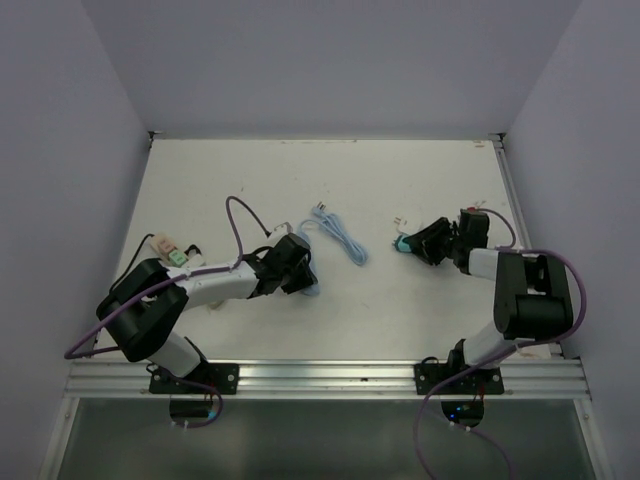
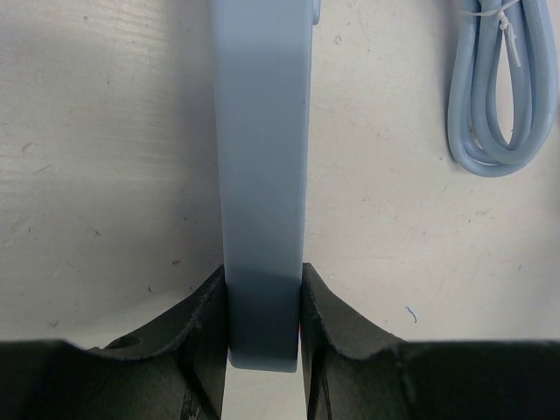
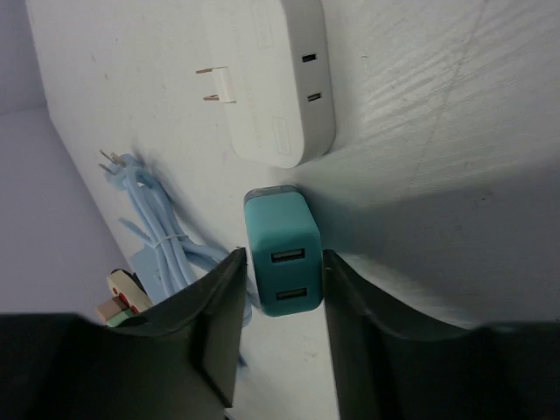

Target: Pull the plug off the socket

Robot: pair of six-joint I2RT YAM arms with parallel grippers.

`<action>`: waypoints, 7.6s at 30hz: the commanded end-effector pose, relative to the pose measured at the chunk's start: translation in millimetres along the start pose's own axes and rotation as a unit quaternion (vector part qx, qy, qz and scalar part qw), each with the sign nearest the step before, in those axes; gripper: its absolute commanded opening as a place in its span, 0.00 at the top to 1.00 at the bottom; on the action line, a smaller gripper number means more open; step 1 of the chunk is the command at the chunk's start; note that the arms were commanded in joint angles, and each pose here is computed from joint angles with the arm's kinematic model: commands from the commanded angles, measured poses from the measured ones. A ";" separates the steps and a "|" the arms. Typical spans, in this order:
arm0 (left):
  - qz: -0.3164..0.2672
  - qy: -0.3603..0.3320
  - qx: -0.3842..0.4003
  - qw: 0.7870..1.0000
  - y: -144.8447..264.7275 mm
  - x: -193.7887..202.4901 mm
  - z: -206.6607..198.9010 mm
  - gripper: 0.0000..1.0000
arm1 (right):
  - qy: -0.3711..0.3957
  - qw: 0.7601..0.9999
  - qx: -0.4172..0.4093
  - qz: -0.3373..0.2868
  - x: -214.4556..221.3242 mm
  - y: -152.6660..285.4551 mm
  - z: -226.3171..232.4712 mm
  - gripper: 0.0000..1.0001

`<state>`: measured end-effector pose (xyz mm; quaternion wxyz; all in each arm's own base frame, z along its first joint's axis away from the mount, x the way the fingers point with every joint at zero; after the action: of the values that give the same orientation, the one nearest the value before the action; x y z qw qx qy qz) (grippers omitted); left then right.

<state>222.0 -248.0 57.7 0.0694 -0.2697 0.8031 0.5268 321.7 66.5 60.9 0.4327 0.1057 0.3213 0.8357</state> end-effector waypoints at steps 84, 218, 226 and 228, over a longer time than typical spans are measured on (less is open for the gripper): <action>-0.155 -0.073 0.119 0.978 47.9 -201.0 -44.5 0.01 | 0.450 0.890 0.073 -0.012 60.0 -90.2 200.5 0.16; -0.085 -0.020 -0.148 0.985 40.7 -130.9 2.0 0.66 | 0.456 0.889 0.012 -0.043 80.6 80.6 134.0 0.09; -0.041 -0.078 -0.126 0.988 -4.4 -83.2 -59.2 0.65 | 0.460 0.886 0.025 -0.050 79.4 92.6 125.3 0.09; -0.028 -0.083 -0.124 0.988 -15.3 -73.8 -65.7 0.64 | 0.459 0.886 0.031 -0.050 79.2 93.6 121.4 0.09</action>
<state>285.9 -250.8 81.5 0.1007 -0.2210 0.6850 0.6869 273.9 153.3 205.1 0.2696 -0.2925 0.5018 0.7681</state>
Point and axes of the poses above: each gripper's point midway between its finger pads, its own y axis back along the fingers, its own z axis along the line the jaws close on, x = y × z, the point moved 4 cm from there along y, back along the fingers, and after that the axes turned 3 degrees about -y, right-handed, at the moved point
